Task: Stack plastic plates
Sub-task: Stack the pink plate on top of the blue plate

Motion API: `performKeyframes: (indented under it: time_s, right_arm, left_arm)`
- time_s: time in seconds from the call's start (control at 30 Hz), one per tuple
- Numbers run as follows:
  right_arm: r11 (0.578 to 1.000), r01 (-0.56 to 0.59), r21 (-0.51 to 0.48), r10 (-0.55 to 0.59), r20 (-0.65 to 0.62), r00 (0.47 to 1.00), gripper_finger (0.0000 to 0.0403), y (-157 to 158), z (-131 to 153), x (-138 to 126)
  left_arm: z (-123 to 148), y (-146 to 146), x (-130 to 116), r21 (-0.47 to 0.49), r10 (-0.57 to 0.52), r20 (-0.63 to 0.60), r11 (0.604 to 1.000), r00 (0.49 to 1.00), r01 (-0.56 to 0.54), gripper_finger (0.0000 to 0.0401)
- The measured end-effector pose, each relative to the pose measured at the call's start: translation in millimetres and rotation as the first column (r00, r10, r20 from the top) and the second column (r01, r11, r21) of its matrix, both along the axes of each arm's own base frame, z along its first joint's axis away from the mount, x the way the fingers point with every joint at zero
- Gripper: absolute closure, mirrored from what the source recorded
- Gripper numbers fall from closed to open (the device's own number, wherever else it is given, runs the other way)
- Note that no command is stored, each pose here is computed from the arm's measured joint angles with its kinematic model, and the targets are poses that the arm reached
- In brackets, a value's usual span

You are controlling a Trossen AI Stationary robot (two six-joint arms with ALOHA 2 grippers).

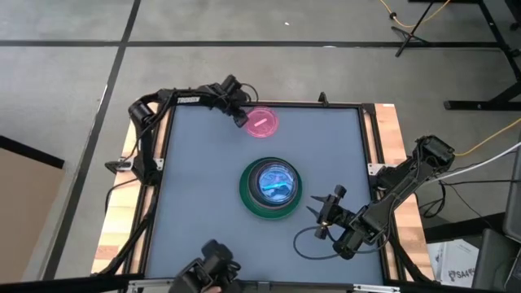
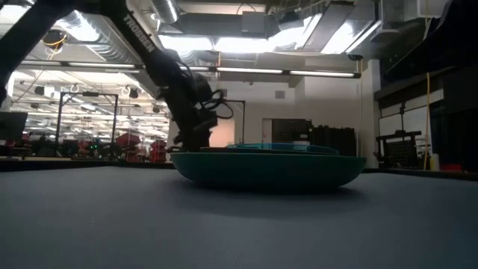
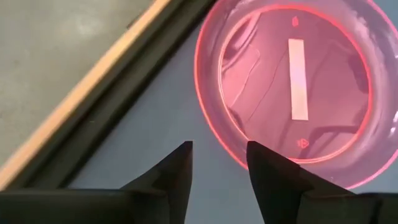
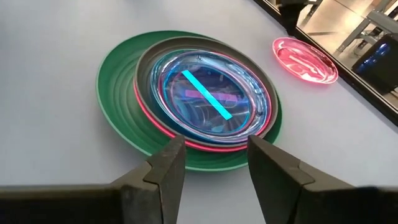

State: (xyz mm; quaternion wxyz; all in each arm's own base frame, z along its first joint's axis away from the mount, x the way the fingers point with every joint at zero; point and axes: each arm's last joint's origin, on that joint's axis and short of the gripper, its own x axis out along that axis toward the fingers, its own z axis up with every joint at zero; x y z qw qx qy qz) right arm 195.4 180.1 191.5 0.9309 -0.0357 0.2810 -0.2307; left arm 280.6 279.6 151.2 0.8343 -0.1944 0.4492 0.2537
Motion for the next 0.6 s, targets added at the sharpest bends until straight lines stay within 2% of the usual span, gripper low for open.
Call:
performKeyframes:
  time_s: [0.2, 0.43, 0.6]
  right_arm:
    - [1.000, 0.000, 0.003, 0.000, 0.001, 1.000, 0.0238, 0.1, 0.0, 0.1]
    - [1.000, 0.000, 0.005, 0.000, 0.003, 1.000, 0.0238, 0.3, 0.1, 0.2]
    - [1.000, 0.000, 0.004, 0.000, 0.002, 1.000, 0.0238, 0.2, 0.1, 0.2]
  left_arm:
    - [-13.9, -3.5, 11.3, -0.032, -0.022, 0.034, 0.999, 0.999, 0.023, 0.0256]
    - [-22.1, -3.9, 13.8, -0.010, -0.039, 0.000, 0.999, 0.999, 0.039, 0.0258]
    - [-23.8, -4.9, 19.3, 0.024, -0.083, 0.014, 0.996, 0.996, 0.083, 0.0286]
